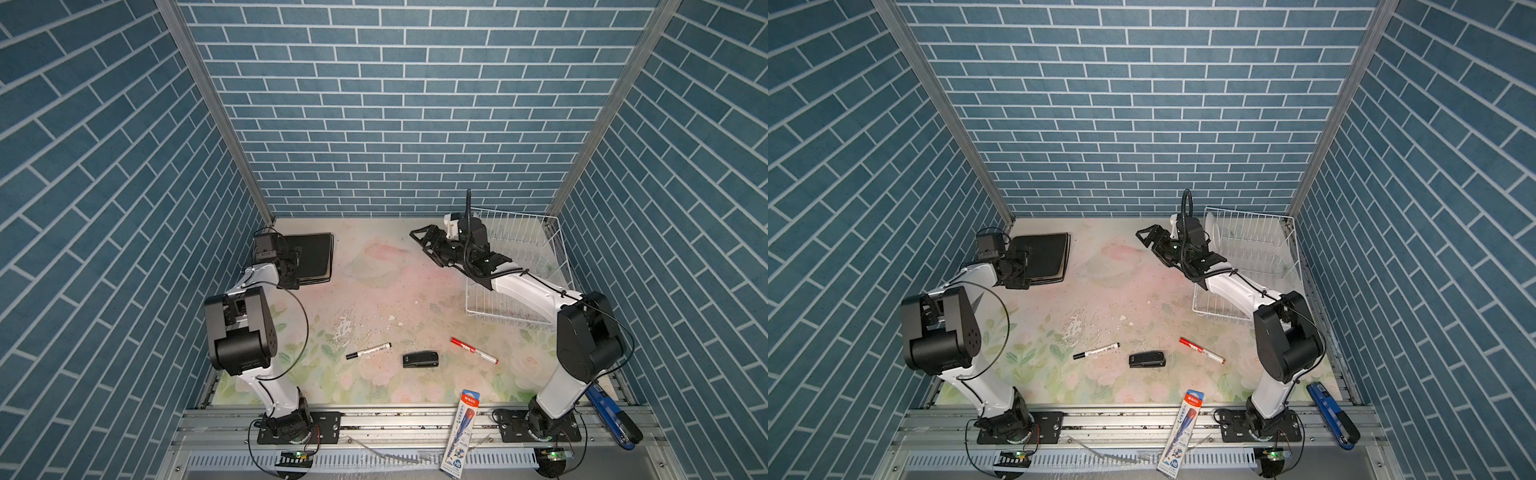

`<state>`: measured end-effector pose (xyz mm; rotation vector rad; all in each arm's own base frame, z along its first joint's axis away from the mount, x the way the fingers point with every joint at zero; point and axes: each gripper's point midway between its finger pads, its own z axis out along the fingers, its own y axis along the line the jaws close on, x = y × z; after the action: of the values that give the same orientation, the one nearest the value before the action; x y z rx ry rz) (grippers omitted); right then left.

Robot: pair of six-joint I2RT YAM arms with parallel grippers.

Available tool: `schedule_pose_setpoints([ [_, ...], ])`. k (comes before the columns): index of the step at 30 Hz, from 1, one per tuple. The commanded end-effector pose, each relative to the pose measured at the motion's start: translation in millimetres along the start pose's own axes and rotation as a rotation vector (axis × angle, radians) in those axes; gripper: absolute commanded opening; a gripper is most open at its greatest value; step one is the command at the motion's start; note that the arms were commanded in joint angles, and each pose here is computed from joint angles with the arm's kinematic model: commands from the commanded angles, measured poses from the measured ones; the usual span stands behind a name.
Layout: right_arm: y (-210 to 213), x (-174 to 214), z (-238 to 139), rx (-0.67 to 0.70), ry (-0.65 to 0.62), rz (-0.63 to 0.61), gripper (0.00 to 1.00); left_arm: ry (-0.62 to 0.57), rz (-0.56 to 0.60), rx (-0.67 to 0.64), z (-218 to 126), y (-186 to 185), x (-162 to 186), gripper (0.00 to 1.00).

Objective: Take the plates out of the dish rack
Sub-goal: 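Settle the black plate flat on the stack and open the left gripper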

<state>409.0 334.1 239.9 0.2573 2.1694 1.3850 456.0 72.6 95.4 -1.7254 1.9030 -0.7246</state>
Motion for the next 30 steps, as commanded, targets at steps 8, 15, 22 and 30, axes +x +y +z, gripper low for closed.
schedule_pose_setpoints([
  [8, 7, 2, -10, -0.020, -0.019, -0.054, 0.88, -0.013, 0.024, -0.013, -11, -4, 1, 0.93],
  [15, 7, 3, -12, -0.022, -0.020, -0.055, 0.88, -0.002, 0.018, -0.007, -11, -3, 4, 0.93],
  [22, 8, 3, -16, -0.023, -0.025, -0.056, 0.88, -0.002, 0.017, -0.008, -14, -2, 5, 0.93],
  [30, 8, 5, -20, -0.021, -0.028, -0.057, 0.88, -0.008, 0.017, -0.012, -22, 0, 6, 0.93],
])
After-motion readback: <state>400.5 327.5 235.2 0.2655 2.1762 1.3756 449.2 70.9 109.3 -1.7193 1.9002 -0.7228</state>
